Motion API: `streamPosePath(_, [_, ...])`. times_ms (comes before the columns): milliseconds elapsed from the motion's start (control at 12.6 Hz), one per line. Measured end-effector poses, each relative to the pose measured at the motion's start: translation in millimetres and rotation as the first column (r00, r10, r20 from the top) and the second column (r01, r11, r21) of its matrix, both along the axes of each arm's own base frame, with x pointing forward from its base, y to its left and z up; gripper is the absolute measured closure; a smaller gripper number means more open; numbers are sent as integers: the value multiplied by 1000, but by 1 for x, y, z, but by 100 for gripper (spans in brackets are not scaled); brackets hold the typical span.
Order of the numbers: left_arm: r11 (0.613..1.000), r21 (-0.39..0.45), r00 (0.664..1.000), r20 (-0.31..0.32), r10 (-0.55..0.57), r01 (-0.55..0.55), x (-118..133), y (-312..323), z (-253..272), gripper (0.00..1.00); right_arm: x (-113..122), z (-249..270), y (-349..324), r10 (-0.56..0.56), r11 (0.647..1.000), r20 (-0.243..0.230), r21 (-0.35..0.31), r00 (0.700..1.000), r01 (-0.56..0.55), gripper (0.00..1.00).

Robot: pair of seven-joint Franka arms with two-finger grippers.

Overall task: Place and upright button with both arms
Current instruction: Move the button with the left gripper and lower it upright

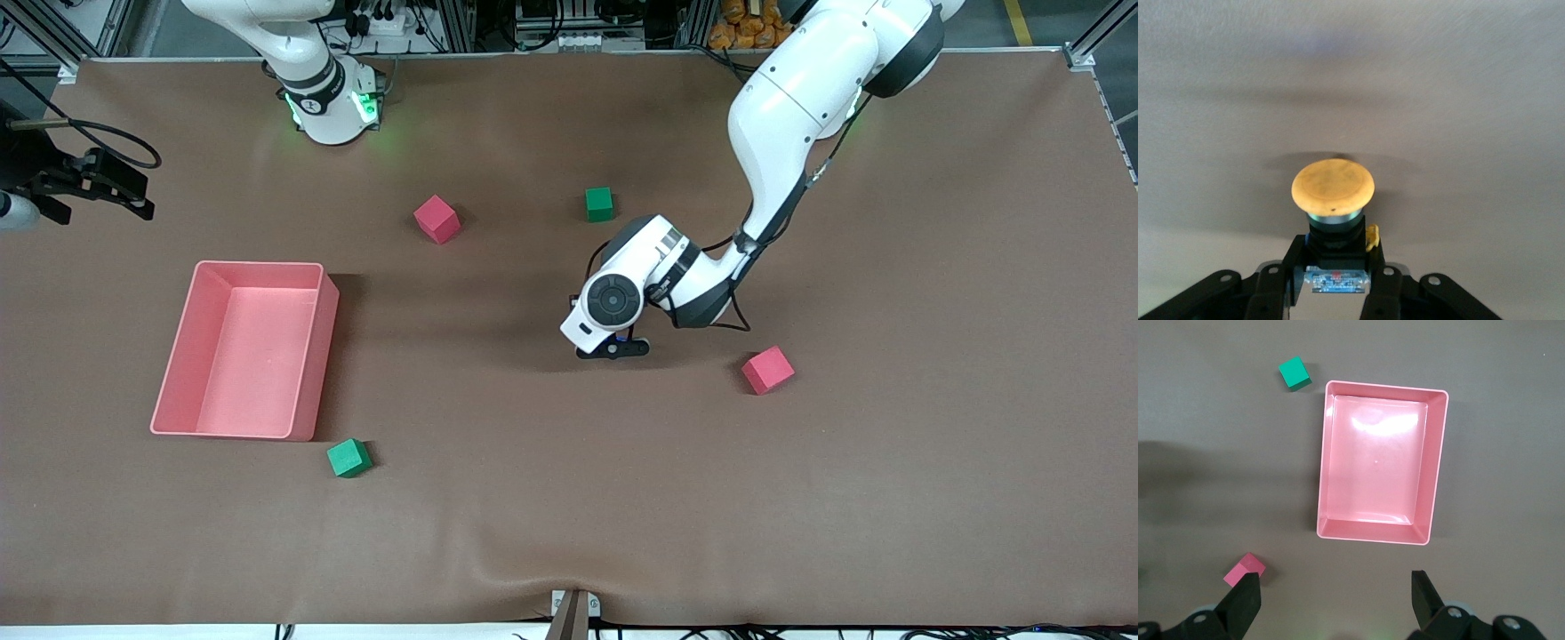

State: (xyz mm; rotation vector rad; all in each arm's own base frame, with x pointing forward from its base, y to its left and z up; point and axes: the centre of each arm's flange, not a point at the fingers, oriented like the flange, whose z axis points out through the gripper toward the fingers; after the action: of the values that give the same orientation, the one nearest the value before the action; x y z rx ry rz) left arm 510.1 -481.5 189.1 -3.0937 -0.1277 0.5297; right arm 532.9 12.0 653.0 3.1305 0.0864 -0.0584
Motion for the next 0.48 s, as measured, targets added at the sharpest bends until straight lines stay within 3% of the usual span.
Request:
streamPosePath(239, [999, -19, 988, 150, 31, -28, -9, -39, 24, 60, 0, 1, 0, 1, 1000, 0, 1, 1000, -1, 0])
streamPosePath(478, [1000, -9, 954, 300, 32, -30, -25, -71, 46, 60, 0, 1, 0, 0, 1000, 0, 1, 1000, 0, 0])
